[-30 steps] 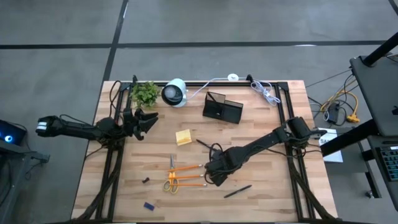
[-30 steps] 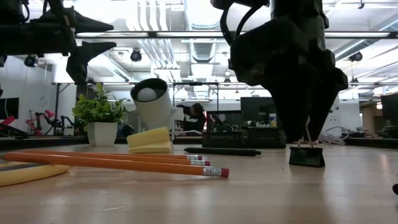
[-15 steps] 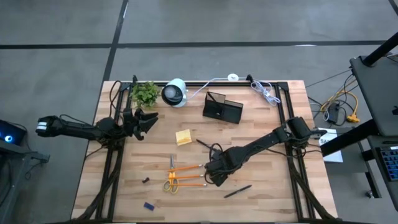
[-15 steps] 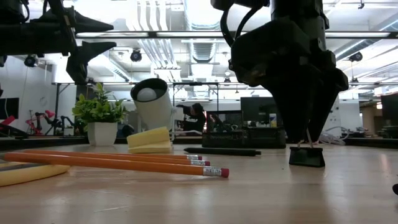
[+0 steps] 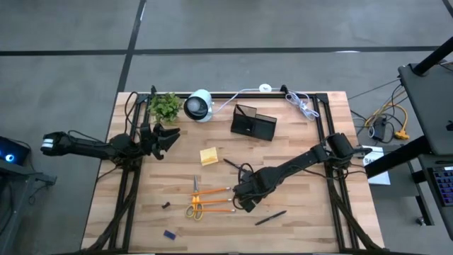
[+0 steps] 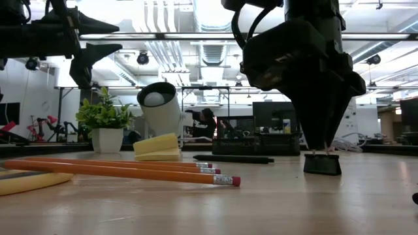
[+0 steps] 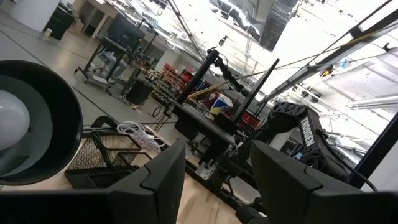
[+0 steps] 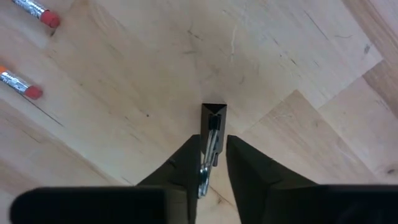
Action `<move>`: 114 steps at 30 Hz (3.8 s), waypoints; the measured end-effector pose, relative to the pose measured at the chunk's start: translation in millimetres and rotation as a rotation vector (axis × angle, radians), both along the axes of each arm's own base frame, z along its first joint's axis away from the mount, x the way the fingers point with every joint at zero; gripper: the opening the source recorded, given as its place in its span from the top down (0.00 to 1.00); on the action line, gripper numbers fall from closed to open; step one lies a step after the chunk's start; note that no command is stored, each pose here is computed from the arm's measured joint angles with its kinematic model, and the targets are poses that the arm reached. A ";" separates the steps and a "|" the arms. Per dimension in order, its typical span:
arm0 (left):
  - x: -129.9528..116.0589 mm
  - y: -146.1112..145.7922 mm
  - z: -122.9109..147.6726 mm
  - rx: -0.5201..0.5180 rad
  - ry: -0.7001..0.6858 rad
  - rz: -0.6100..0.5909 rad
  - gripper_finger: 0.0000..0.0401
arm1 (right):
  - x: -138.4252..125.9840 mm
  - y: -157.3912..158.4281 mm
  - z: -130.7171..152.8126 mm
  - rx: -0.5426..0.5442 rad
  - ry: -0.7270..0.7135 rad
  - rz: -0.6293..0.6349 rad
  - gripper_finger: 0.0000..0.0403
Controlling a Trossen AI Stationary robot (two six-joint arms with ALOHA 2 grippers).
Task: Pick and place office supplies into organizer
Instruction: Put the right binder clip into the desk organizer
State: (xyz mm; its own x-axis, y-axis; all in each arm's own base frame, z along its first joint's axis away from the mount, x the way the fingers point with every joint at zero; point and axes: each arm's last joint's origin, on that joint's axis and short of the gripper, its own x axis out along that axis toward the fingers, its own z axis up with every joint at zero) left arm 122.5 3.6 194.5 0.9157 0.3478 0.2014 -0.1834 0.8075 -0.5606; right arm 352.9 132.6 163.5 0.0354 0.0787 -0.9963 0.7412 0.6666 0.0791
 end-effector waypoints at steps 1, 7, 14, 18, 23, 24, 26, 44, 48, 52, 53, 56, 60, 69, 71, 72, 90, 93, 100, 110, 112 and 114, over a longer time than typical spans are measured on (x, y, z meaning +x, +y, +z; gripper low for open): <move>0.0 0.0 0.0 0.000 0.000 0.000 0.58 | 0.0 0.0 0.0 0.000 0.000 0.001 0.87; 0.0 0.0 0.0 0.000 0.000 0.000 0.58 | 0.0 0.0 0.0 0.000 -0.001 0.016 0.97; -0.1 0.0 0.1 0.000 -0.001 0.000 0.58 | -0.1 0.4 0.0 0.013 0.003 0.020 0.98; 0.0 0.0 0.0 0.000 0.000 0.000 0.58 | -0.2 0.6 0.1 0.014 0.003 0.020 0.98; 0.0 0.0 0.0 0.000 0.000 0.000 0.58 | 1.3 1.2 3.3 0.021 -0.007 0.021 0.98; 0.0 0.0 0.0 0.000 0.000 0.000 0.58 | 1.6 1.3 4.3 0.021 -0.010 0.021 0.98; 0.0 0.0 0.0 0.000 0.000 0.000 0.58 | 2.8 1.2 6.3 0.024 -0.018 0.026 0.98; 0.0 0.0 0.0 0.000 0.000 0.000 0.58 | 31.7 -21.9 41.3 0.018 -0.169 0.108 0.98; -0.1 0.0 0.1 0.000 -0.001 0.000 0.58 | 37.7 -31.8 47.9 0.008 -0.199 0.129 0.98; -0.1 0.0 0.1 0.000 -0.001 0.000 0.58 | 43.0 -43.3 54.3 -0.020 -0.222 0.143 0.98; -0.1 0.0 0.1 0.000 -0.001 -0.001 0.58 | 44.4 -46.9 56.6 -0.030 -0.228 0.149 0.98; -0.1 0.0 0.2 0.000 -0.002 0.000 0.58 | 47.8 -59.8 63.4 -0.080 -0.236 0.150 0.98; -0.1 0.0 0.2 0.000 -0.002 -0.001 0.58 | 53.5 -78.9 72.7 -0.123 -0.259 0.170 0.98; -0.2 0.0 0.2 -0.001 -0.003 -0.001 0.58 | 59.7 -127.9 80.3 -0.181 -0.279 0.255 0.98; -0.2 0.0 0.3 -0.001 -0.003 -0.001 0.58 | 59.7 -139.2 80.3 -0.191 -0.277 0.276 0.98; -0.2 0.0 0.3 -0.002 -0.003 -0.001 0.58 | 59.6 -144.1 80.3 -0.194 -0.276 0.284 0.98; -0.4 0.0 1.3 -0.004 -0.015 -0.001 0.58 | 45.1 -238.7 83.4 -0.241 -0.255 0.476 0.98; -0.5 0.0 1.5 -0.004 -0.017 -0.001 0.58 | 40.5 -251.6 83.1 -0.237 -0.246 0.479 0.98; -0.5 0.0 1.9 -0.004 -0.019 -0.001 0.58 | 34.7 -269.8 83.2 -0.258 -0.236 0.513 0.98; -0.4 0.1 1.6 -0.003 -0.015 0.003 0.58 | 41.4 -279.3 82.4 -0.331 -0.290 0.591 0.98; -0.4 0.1 1.6 -0.003 -0.015 0.003 0.58 | 41.0 -279.9 82.3 -0.349 -0.274 0.586 0.98; -0.4 0.1 1.6 -0.003 -0.015 0.004 0.58 | 40.8 -280.9 81.9 -0.371 -0.259 0.581 0.98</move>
